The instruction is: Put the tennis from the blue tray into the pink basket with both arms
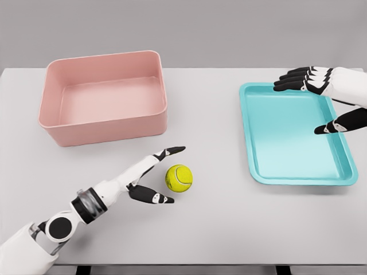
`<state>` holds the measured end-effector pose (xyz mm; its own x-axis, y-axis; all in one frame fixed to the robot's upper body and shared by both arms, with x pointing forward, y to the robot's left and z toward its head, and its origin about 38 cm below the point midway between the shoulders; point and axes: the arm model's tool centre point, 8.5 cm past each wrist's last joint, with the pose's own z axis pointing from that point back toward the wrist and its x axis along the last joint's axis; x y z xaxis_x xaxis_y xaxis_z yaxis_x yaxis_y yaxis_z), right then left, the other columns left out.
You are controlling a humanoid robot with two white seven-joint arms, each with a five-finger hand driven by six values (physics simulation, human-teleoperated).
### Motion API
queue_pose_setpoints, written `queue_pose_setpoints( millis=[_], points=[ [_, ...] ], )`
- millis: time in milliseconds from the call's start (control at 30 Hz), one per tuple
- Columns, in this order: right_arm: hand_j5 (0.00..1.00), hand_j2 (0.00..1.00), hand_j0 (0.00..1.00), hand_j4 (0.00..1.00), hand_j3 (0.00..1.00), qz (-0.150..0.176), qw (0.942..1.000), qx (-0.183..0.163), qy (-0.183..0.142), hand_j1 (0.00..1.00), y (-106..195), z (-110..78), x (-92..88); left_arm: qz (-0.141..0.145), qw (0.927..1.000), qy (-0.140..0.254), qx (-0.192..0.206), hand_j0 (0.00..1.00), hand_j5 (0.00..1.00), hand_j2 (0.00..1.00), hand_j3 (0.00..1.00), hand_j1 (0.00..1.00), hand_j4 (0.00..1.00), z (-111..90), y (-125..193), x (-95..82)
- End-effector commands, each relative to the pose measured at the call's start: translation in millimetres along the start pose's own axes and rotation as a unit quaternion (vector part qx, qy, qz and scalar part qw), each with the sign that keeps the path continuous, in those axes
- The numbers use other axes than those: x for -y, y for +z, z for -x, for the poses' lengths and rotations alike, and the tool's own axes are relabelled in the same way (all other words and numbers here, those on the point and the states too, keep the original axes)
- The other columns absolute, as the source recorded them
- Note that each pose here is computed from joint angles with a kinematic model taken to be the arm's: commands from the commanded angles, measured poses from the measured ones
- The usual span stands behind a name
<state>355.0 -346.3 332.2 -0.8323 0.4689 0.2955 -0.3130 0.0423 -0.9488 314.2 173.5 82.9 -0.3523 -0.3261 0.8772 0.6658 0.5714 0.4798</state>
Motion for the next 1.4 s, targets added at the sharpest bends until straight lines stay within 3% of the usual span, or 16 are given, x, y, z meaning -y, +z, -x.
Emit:
queue_pose_setpoints(
  millis=[0,800,867,1000,1200,1367],
  points=[
    [1.0,1.0,1.0,1.0,1.0,0.002,1.0,0.0,-0.003,1.0,0,0.0,0.7,-0.001,1.0,0.003,0.005,1.0,1.0,1.0,1.0,1.0,1.0,-1,-1,1.3],
    [1.0,1.0,1.0,1.0,1.0,0.0,1.0,-0.004,0.001,1.0,3,-0.2,3.5,0.007,0.9994,0.031,-0.017,1.0,1.0,1.0,1.0,1.0,1.0,14,-19,18.5],
    [1.0,1.0,1.0,1.0,1.0,0.0,1.0,-0.004,0.001,1.0,3,-0.2,3.5,0.006,0.9993,0.032,-0.016,0.96,0.96,0.96,0.96,0.96,0.96,14,-20,19.1],
    [1.0,1.0,1.0,1.0,1.0,0.0,1.0,-0.003,0.002,1.0,3,-0.8,4.0,0.006,0.9993,0.034,-0.015,0.78,0.78,0.78,0.78,0.78,0.78,13,-20,19.0],
    [1.0,1.0,1.0,1.0,1.0,0.001,1.0,-0.003,0.004,1.0,3,-1.0,5.6,0.005,0.9993,0.036,-0.014,0.59,0.59,0.59,0.59,0.59,0.59,13,-20,18.9],
    [1.0,1.0,1.0,1.0,1.0,0.001,1.0,-0.004,0.004,1.0,3,-0.6,5.6,0.006,0.9993,0.035,-0.011,0.52,0.52,0.52,0.52,0.52,0.52,11,-20,19.1]
  ],
)
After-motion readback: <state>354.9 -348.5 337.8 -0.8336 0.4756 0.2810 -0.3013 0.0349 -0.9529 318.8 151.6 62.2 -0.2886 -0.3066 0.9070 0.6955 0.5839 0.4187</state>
